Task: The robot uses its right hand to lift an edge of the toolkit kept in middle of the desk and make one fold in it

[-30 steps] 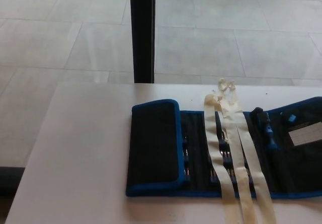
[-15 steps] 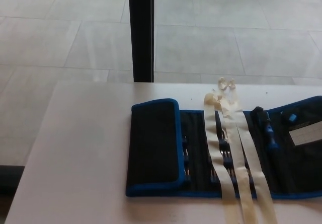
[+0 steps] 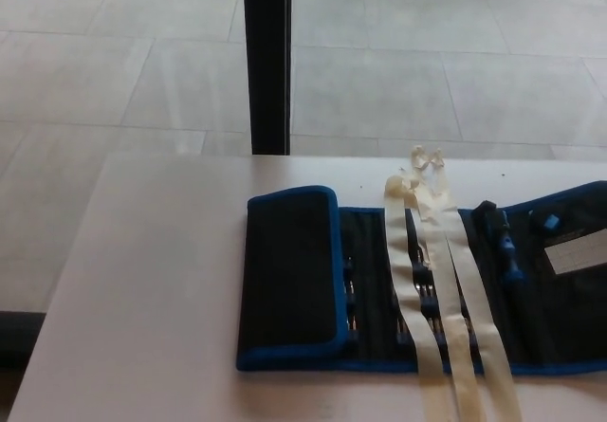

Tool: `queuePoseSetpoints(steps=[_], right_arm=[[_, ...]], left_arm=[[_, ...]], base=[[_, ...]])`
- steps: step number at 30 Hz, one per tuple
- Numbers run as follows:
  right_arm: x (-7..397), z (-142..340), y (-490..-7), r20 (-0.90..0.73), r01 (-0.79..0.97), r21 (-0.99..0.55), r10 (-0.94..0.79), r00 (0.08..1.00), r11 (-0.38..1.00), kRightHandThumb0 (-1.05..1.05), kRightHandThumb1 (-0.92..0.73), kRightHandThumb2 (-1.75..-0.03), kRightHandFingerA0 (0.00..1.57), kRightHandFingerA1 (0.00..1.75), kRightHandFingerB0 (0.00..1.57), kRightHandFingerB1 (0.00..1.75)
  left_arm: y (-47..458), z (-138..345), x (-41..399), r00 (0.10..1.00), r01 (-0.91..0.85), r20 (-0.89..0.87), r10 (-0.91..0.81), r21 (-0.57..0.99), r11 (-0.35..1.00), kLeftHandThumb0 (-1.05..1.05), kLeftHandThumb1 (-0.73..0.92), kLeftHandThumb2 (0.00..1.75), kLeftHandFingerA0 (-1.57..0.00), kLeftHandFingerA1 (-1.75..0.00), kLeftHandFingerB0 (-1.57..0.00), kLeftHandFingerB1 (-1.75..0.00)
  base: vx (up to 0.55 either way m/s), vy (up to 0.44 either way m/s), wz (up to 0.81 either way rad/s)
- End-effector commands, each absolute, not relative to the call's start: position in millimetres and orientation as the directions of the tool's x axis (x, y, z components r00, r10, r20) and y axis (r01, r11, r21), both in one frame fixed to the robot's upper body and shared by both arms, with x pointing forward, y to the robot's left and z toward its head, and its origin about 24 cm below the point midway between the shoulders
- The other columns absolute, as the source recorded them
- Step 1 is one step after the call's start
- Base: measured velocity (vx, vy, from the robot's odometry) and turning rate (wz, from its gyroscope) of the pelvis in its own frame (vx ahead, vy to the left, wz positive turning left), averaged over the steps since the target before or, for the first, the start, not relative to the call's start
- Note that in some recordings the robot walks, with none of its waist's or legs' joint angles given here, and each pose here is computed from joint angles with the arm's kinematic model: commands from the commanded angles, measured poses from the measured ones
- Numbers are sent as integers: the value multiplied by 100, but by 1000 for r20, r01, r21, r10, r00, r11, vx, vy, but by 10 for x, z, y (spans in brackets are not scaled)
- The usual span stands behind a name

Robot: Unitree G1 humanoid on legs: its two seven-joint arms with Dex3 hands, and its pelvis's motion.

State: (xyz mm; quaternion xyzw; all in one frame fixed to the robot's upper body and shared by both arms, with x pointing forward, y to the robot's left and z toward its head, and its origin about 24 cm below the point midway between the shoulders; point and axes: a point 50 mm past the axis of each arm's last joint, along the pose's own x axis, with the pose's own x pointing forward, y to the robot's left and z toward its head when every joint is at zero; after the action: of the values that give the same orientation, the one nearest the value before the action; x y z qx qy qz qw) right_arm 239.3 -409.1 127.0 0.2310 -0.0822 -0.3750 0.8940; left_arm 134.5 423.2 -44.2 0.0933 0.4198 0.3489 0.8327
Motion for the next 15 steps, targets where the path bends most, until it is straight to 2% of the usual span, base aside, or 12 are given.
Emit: queuePoseSetpoints(steps=[1, 4, 5, 8, 10, 11, 14, 15], right_arm=[[2545, 1003, -3603, -146, 492, 351, -472, 869, 797, -57, -78, -63, 41, 45, 26, 35], [2539, 928, -3542, -175, 481, 332, -448, 877, 812, -58, -78, -64, 43, 45, 27, 35], [2538, 897, -3522, -188, 480, 312, -442, 877, 820, -60, -76, -63, 46, 45, 29, 35], [2545, 829, -3466, -222, 475, 288, -425, 878, 831, -58, -76, -63, 45, 44, 29, 35], [2544, 793, -3433, -237, 460, 255, -406, 882, 851, -58, -76, -63, 44, 44, 28, 35], [2545, 752, -3427, -261, 444, 215, -387, 885, 870, -59, -76, -63, 43, 44, 27, 35], [2542, 692, -3433, -299, 420, 159, -361, 883, 894, -59, -76, -63, 45, 44, 26, 35], [2543, 650, -3437, -323, 410, 142, -350, 880, 901, -57, -76, -63, 44, 45, 26, 35]], left_arm=[[4370, -348, 1243, 363, -550, -610, 704, 469, 690, -70, 85, 65, -53, -70, -43, -57], [4370, -352, 1243, 348, -573, -615, 708, 458, 679, -72, 83, 64, -54, -67, -49, -57], [4369, -349, 1252, 347, -577, -612, 710, 457, 677, -71, 83, 64, -54, -67, -41, -53], [4366, -344, 1270, 351, -583, -609, 712, 453, 675, -71, 83, 64, -57, -71, -41, -50], [4367, -344, 1268, 355, -572, -612, 707, 456, 682, -71, 84, 64, -56, -74, -46, -57], [4370, -343, 1262, 352, -566, -613, 707, 462, 682, -71, 85, 65, -54, -72, -43, -54], [4371, -341, 1264, 358, -559, -613, 704, 463, 687, -70, 86, 65, -56, -72, -48, -60], [4368, -346, 1260, 356, -572, -613, 705, 454, 683, -70, 85, 65, -55, -70, -42, -55]], base=[[0, 0, 0], [0, 0, 0], [0, 0, 0], [0, 0, 5], [0, 0, 0], [0, 0, 0], [0, 0, 0], [0, 0, 0]])
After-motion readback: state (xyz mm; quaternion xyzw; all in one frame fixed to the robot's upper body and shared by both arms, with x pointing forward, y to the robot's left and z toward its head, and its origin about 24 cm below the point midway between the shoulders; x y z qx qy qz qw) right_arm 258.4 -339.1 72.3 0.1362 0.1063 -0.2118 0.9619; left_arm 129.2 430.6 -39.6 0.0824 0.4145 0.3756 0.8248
